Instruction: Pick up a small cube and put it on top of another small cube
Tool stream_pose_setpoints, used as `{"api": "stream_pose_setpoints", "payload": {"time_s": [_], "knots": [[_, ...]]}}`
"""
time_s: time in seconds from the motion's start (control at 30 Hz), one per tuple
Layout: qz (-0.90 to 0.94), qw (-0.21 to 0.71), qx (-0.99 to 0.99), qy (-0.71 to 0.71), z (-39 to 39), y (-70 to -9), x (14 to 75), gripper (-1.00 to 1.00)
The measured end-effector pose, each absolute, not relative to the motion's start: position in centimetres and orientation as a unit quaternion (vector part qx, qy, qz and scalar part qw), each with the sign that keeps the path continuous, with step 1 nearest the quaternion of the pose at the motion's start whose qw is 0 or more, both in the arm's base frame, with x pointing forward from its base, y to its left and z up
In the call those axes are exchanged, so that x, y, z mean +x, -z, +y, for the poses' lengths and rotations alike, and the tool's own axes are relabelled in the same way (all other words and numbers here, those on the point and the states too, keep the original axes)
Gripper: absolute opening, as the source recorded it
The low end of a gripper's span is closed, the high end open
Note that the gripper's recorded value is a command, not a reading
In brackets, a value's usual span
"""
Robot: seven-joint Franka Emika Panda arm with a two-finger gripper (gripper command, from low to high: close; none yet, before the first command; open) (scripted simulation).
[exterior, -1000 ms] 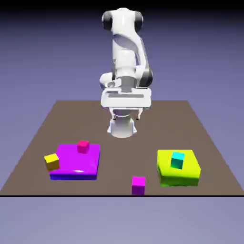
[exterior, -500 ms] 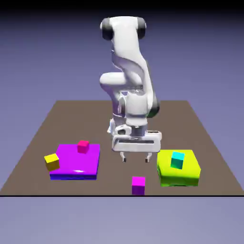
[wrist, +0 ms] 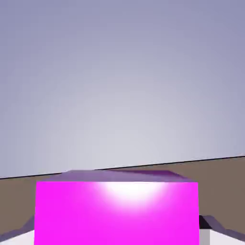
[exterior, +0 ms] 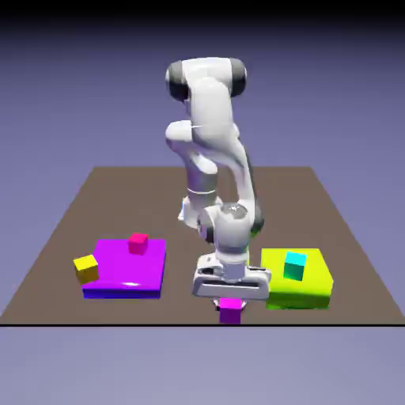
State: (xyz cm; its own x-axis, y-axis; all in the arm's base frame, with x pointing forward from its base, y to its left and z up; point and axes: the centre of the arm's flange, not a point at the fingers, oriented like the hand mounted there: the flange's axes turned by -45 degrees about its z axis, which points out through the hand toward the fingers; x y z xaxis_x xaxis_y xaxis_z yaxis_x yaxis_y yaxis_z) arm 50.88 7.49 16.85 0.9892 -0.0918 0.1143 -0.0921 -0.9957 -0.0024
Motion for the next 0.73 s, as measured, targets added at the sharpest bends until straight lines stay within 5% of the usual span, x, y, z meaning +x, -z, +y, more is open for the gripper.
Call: {"api": "stream_pose_setpoints", "payload": {"time_s": [0.1, 0.27, 0.43, 0.63, 0.67, 0.73], "knots": [[-0.068, 0.007, 0.996, -0.057, 5.4, -20.4, 50.9, -1.0], [-0.264, 0.033, 0.962, -0.053, -13.0, -25.6, 50.8, -1.0], [-0.46, 0.029, 0.886, -0.05, -30.7, -31.4, 43.1, -1.0], [-0.466, 0.026, 0.883, -0.051, -31.5, -25.5, 43.2, -1.0], [-0.466, 0.026, 0.883, -0.051, -31.5, -25.0, 43.1, 1.0], [-0.466, 0.027, 0.883, -0.05, -31.5, -24.9, 43.1, 1.0]]}}
